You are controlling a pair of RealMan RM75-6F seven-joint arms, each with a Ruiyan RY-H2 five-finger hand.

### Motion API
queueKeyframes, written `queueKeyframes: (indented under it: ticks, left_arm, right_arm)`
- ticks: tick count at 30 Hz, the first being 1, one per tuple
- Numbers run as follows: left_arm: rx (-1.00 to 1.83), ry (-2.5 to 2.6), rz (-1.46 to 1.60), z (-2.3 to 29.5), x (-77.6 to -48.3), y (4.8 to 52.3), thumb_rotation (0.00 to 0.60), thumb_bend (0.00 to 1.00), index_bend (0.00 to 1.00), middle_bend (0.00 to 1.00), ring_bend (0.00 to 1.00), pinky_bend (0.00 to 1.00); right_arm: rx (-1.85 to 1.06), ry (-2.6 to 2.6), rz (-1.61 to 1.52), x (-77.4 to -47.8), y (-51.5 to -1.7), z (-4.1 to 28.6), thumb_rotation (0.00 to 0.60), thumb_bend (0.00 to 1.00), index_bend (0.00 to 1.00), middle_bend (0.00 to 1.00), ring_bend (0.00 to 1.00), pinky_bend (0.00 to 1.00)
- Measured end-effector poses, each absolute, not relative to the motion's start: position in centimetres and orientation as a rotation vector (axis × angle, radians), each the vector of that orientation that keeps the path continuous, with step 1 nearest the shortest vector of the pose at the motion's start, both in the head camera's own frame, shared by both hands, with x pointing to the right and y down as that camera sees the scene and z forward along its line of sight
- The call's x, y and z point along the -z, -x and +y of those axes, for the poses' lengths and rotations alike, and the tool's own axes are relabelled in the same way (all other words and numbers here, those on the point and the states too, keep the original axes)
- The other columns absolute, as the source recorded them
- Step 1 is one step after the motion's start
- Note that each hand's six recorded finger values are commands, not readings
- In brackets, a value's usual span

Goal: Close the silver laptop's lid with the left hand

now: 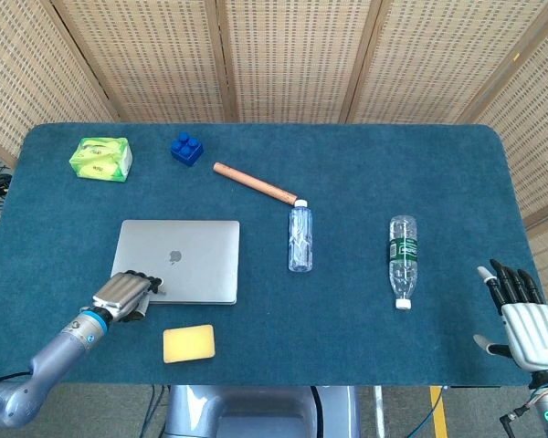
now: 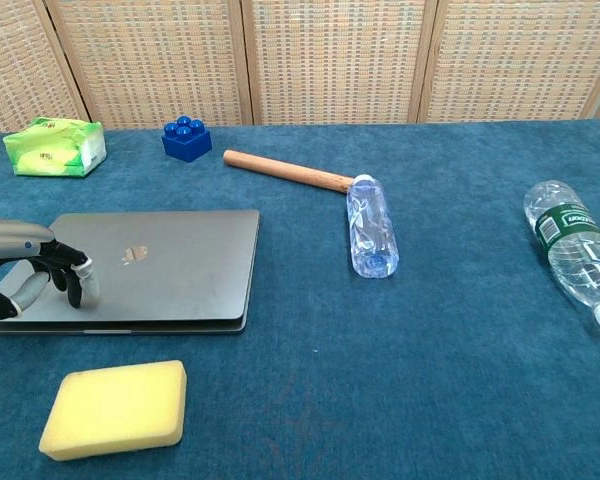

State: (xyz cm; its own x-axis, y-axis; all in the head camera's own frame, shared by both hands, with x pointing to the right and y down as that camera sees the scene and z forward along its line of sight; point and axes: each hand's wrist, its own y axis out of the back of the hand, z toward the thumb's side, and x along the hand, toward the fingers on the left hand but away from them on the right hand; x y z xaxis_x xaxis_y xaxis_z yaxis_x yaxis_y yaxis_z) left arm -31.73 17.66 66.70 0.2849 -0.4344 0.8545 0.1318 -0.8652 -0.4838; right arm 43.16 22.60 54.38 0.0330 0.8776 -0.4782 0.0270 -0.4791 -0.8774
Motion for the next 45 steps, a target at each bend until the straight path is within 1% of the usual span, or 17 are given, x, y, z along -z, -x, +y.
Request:
queueKeyframes:
  ticks: [3, 4, 6, 8, 12, 15, 16, 17, 20, 21, 23, 37, 45]
  left_arm:
    - [1.61, 2.083, 0.285, 17.6, -66.7, 31.7, 0.6, 0.85, 0.29, 0.33, 0.24, 0.2]
    - [1.607, 2.08, 0.298, 17.5, -66.6, 31.7, 0.6, 0.83, 0.29, 0.32, 0.24, 0.2]
    - [1.6, 2.08, 0.324, 17.2, -66.3, 31.6, 0.6, 0.77, 0.29, 0.29, 0.24, 0.2]
    - [1.585, 2.079, 0.367, 16.9, -65.7, 31.6, 0.6, 0.68, 0.29, 0.24, 0.21, 0.2]
    - [1.535, 2.055, 0.475, 16.0, -64.2, 31.7, 0.6, 0.57, 0.27, 0.17, 0.16, 0.2]
    - [1.497, 2.014, 0.543, 15.4, -63.0, 32.0, 0.6, 0.41, 0.14, 0.05, 0.06, 0.11]
    - [1.484, 1.992, 0.563, 15.3, -62.6, 32.2, 0.6, 0.33, 0.07, 0.01, 0.03, 0.06]
    - [1.474, 1.972, 0.576, 15.3, -62.3, 32.3, 0.6, 0.27, 0.03, 0.0, 0.0, 0.02]
    - [1.443, 1.898, 0.621, 15.3, -61.3, 32.8, 0.6, 0.15, 0.0, 0.0, 0.0, 0.0]
    - [1.433, 1.878, 0.636, 15.4, -61.0, 32.9, 0.6, 0.13, 0.0, 0.0, 0.0, 0.0]
    - [1.409, 1.838, 0.672, 16.0, -60.4, 33.2, 0.6, 0.11, 0.0, 0.0, 0.0, 0.0]
    - [1.441, 1.593, 0.831, 23.1, -58.0, 37.2, 0.6, 0.11, 0.0, 0.0, 0.0, 0.0]
    - [1.464, 1.586, 0.878, 23.9, -56.4, 38.9, 0.6, 0.11, 0.0, 0.0, 0.0, 0.0]
  right_arm:
    - [-1.53, 1.606, -0.942, -54.3, -43.3, 22.6, 0.6, 0.0, 0.0, 0.0, 0.0, 0.0]
    - [-1.53, 1.605, -0.943, -54.3, -43.3, 22.6, 0.6, 0.0, 0.0, 0.0, 0.0, 0.0]
    - [-1.528, 1.604, -0.945, -54.3, -43.3, 22.5, 0.6, 0.0, 0.0, 0.0, 0.0, 0.0]
    - [-1.525, 1.602, -0.949, -54.2, -43.3, 22.5, 0.6, 0.0, 0.0, 0.0, 0.0, 0.0]
    - [-1.525, 1.602, -0.948, -54.2, -43.3, 22.5, 0.6, 0.0, 0.0, 0.0, 0.0, 0.0]
    - [-1.524, 1.603, -0.946, -54.2, -43.3, 22.5, 0.6, 0.0, 0.0, 0.0, 0.0, 0.0]
    - [-1.523, 1.604, -0.946, -54.2, -43.2, 22.5, 0.6, 0.0, 0.0, 0.0, 0.0, 0.0]
    - [-1.522, 1.604, -0.945, -54.2, -43.2, 22.5, 0.6, 0.0, 0.0, 0.0, 0.0, 0.0]
    - [-1.52, 1.604, -0.941, -54.2, -43.1, 22.6, 0.6, 0.0, 0.0, 0.0, 0.0, 0.0]
    - [-1.519, 1.605, -0.94, -54.2, -43.1, 22.6, 0.6, 0.0, 0.0, 0.0, 0.0, 0.0]
    - [-1.519, 1.605, -0.938, -54.2, -43.1, 22.6, 0.6, 0.0, 0.0, 0.0, 0.0, 0.0]
    - [-1.489, 1.572, -0.93, -53.5, -42.5, 22.8, 0.6, 0.0, 0.0, 0.0, 0.0, 0.0]
    - [-1.473, 1.577, -0.913, -53.4, -41.8, 23.1, 0.6, 0.0, 0.0, 0.0, 0.0, 0.0]
